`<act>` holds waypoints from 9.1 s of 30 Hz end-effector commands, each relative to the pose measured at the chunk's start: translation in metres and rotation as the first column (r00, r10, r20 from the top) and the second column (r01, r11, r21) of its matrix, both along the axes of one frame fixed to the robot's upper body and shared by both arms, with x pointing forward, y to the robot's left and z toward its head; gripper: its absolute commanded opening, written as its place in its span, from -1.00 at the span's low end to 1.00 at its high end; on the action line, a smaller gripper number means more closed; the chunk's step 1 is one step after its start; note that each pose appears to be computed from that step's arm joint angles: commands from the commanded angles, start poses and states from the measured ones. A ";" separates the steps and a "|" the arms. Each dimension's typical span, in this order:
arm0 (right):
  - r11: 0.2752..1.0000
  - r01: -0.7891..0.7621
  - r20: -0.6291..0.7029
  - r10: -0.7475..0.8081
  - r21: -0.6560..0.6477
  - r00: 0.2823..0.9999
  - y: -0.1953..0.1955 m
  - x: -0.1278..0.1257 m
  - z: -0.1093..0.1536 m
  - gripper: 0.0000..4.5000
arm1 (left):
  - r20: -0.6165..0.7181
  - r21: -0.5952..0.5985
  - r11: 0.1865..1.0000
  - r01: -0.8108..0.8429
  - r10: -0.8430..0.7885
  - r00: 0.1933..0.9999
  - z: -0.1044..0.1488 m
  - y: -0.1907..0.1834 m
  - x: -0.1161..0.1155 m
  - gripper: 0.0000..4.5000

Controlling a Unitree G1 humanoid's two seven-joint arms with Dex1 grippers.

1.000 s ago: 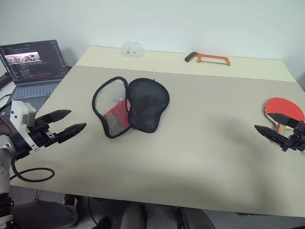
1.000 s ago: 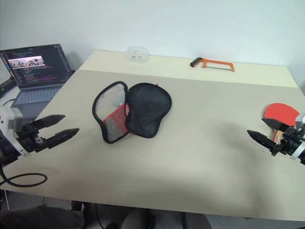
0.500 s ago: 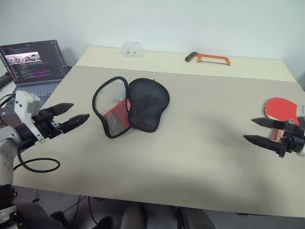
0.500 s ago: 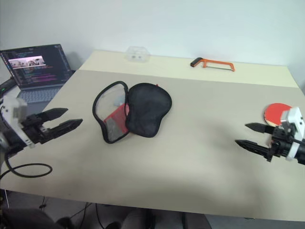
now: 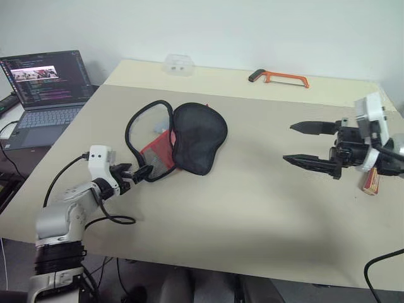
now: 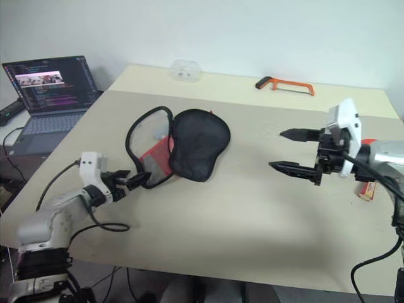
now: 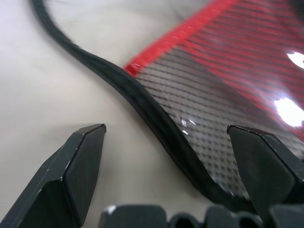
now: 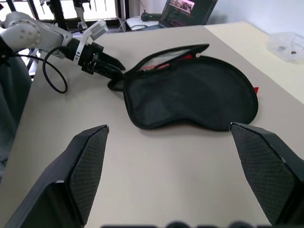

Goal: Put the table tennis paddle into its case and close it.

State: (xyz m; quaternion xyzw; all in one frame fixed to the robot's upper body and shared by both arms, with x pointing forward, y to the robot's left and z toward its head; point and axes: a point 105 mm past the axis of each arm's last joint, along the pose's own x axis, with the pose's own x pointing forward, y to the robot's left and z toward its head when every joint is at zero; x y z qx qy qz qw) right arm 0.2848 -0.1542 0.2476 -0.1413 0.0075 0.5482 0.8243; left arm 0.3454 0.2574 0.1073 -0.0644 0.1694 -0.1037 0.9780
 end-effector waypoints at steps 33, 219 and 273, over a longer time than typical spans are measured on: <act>0.999 -0.023 0.076 0.021 0.024 0.997 0.029 0.026 0.002 1.00 | 0.185 0.076 0.997 -0.021 0.007 0.983 0.065 -0.083 0.017 -0.98; 0.377 0.916 -0.392 -0.870 -0.137 0.300 -0.094 0.161 -0.071 -0.98 | 0.077 0.340 0.591 0.731 -0.793 0.605 0.135 -0.087 -0.073 0.26; -0.125 0.970 -0.155 -0.975 -0.210 -0.160 -0.214 0.034 -0.049 0.99 | 0.144 0.291 0.355 0.888 -0.934 0.326 0.146 -0.126 -0.050 0.26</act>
